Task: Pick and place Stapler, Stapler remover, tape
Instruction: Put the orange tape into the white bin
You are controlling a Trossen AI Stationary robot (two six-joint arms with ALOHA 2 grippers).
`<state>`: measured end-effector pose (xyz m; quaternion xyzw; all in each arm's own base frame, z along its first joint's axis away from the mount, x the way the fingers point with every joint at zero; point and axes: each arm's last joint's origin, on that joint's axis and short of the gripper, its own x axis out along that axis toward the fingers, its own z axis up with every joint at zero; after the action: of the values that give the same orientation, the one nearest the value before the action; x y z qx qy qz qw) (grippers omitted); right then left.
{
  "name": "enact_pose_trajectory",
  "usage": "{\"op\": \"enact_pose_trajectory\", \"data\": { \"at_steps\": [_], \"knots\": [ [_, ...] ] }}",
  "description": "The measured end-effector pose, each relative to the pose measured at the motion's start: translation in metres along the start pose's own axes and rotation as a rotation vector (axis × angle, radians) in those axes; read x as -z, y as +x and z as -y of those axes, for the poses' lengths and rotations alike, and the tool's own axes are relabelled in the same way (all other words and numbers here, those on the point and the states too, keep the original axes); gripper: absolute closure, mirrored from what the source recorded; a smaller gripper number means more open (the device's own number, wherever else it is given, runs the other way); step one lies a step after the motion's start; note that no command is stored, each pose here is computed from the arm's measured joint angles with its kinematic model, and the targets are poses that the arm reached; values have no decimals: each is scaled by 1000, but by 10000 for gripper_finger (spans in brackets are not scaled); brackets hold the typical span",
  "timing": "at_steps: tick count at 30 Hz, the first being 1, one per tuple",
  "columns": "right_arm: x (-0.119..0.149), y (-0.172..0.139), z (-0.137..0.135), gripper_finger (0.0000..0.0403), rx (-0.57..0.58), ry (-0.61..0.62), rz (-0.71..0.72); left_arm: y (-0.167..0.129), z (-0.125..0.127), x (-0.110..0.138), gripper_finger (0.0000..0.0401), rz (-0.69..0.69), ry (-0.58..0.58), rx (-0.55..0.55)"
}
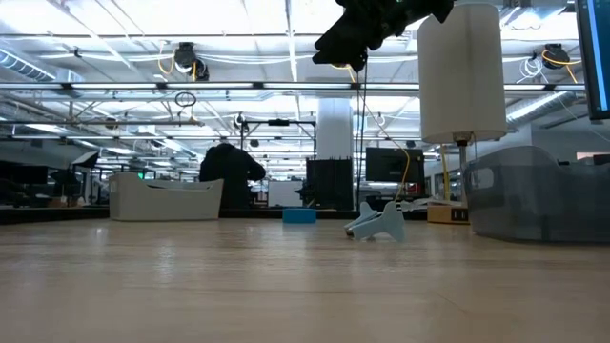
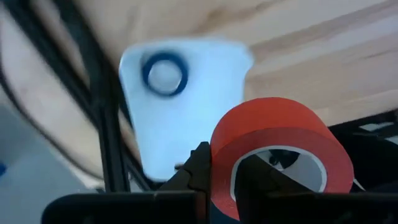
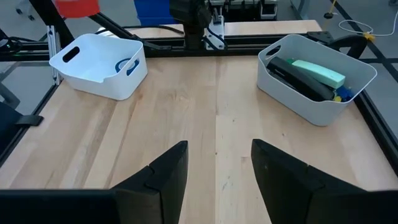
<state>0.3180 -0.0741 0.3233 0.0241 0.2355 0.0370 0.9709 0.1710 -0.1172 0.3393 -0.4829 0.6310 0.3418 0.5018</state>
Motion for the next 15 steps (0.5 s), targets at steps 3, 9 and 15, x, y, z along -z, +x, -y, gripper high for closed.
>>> {"op": "enact_pose_trajectory", "data": {
  "at_steps": [3, 9, 15],
  "knots": [
    [-1, 0, 0, 234, 1, -4, 13, 11, 2, 19, 367, -15, -72, -39],
    [-5, 0, 0, 234, 3, -15, 50, 33, 4, 54, 367, -9, -183, -83],
    [-5, 0, 0, 234, 4, -16, 53, 56, 5, 79, 367, 8, -227, -132]
  ]
}}
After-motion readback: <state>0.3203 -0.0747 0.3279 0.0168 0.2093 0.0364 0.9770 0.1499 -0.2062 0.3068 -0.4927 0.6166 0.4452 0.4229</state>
